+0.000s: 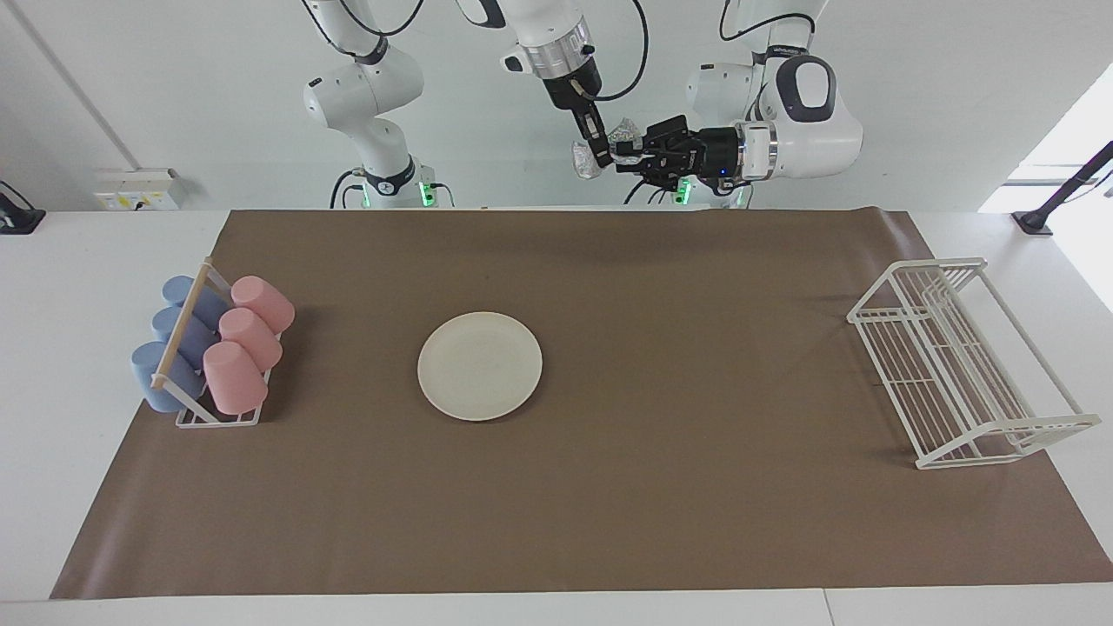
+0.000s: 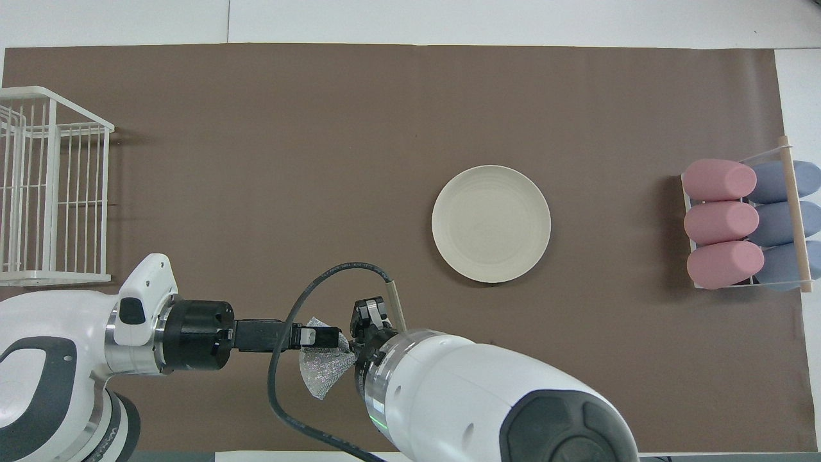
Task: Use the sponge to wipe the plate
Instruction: 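Rub the sponge over the cream plate with the right gripper, then hand the sponge from the right gripper back to the left gripper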
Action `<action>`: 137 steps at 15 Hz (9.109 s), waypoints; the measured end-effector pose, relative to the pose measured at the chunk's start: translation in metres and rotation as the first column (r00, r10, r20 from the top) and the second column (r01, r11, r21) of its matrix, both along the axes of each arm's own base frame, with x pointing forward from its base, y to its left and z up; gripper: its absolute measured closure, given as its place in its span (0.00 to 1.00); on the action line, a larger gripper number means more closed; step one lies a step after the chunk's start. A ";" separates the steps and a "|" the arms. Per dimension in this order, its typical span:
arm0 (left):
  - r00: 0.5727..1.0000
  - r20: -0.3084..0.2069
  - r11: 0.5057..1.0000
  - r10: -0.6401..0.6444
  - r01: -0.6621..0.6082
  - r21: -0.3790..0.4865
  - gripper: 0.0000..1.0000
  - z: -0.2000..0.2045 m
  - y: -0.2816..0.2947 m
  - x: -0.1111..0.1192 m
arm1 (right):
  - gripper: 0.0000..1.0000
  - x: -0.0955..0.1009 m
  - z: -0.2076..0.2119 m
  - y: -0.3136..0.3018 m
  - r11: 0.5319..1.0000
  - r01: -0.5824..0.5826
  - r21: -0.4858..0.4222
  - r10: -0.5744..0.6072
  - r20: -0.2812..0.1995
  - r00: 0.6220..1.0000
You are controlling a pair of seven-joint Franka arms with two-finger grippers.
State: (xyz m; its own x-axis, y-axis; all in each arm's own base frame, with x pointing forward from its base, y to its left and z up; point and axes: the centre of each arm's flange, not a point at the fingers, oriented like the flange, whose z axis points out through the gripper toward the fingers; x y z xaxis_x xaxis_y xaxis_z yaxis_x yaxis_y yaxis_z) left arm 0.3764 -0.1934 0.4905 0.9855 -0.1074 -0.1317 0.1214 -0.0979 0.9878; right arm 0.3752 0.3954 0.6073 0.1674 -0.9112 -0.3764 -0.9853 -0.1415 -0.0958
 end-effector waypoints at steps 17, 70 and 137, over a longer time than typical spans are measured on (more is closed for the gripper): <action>0.997 -0.045 0.946 -0.069 0.080 0.313 0.00 -0.016 0.029 0.001 | 0.89 0.143 -0.268 -0.134 0.969 -0.207 -0.137 0.226 0.146 0.963; 0.972 0.001 0.412 -0.235 0.098 0.906 0.00 -0.019 0.109 0.045 | 0.89 0.142 -0.317 -0.156 0.932 -0.306 -0.191 0.344 0.216 0.914; 0.925 -0.313 0.929 0.217 -0.097 0.357 0.95 0.027 -0.072 0.011 | 0.00 0.112 0.008 -0.178 0.674 -0.647 -0.358 0.715 0.096 0.692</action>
